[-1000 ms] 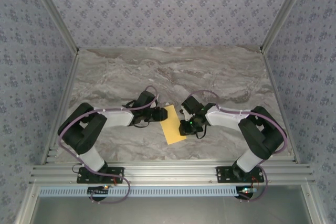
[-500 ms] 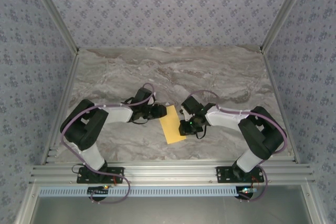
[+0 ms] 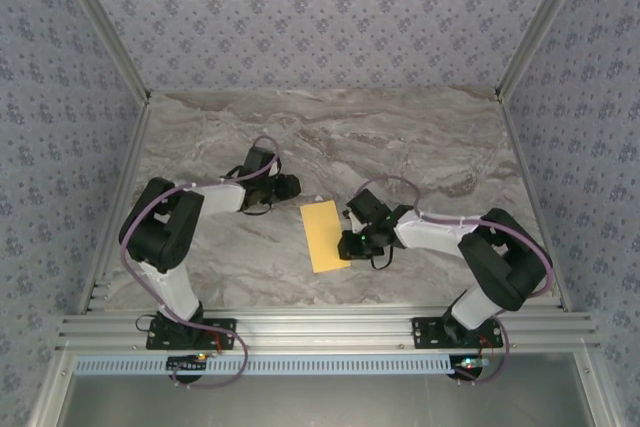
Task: Fold a paper plane with a square sheet of paper (fold left side to right side)
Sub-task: Rotate the square sheet of paper at the center of the table, then first fold the square sheet of paper in half at the center of the table.
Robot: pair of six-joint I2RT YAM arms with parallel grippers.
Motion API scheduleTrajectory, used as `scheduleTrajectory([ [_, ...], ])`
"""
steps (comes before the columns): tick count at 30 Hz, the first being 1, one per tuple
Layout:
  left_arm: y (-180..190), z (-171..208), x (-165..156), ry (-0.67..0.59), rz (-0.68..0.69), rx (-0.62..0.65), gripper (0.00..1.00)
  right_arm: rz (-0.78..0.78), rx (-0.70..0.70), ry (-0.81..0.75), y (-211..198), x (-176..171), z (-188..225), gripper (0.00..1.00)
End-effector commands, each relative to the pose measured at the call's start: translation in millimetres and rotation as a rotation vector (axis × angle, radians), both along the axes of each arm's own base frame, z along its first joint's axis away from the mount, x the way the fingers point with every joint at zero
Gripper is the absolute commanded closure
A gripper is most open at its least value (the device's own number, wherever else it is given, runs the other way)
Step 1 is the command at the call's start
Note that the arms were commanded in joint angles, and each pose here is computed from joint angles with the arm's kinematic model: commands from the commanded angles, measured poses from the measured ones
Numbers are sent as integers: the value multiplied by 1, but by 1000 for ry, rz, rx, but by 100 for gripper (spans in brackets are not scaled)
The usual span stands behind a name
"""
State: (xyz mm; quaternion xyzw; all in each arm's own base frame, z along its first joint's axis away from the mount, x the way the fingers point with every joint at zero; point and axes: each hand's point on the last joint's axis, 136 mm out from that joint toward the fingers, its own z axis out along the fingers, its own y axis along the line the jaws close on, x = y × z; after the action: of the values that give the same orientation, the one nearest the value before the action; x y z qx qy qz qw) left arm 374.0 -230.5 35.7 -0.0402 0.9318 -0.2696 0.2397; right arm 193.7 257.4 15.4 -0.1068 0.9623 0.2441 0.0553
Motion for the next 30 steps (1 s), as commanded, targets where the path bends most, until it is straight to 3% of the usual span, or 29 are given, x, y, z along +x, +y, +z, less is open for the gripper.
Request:
scheduleTrajectory([
  [1, -4, 37, -1, -73, -28, -33, 57, -15, 20, 79, 2, -20, -11, 79],
  [5, -2, 59, -22, -92, -33, -95, 56, -17, 184, 0, 26, -6, 23, 75],
  [9, -14, 64, -52, -65, -73, -148, 56, -38, 287, -56, 28, 7, 48, 63],
  [15, -41, 46, -85, 9, -135, -174, 56, -98, 177, -76, -6, 21, 40, 57],
  [22, -50, 20, -92, 57, -123, -137, 56, -133, 212, -42, -10, 23, 37, 50],
  [30, -52, 20, -103, 53, -137, -105, 52, -145, 218, -15, -8, 27, 32, 47],
])
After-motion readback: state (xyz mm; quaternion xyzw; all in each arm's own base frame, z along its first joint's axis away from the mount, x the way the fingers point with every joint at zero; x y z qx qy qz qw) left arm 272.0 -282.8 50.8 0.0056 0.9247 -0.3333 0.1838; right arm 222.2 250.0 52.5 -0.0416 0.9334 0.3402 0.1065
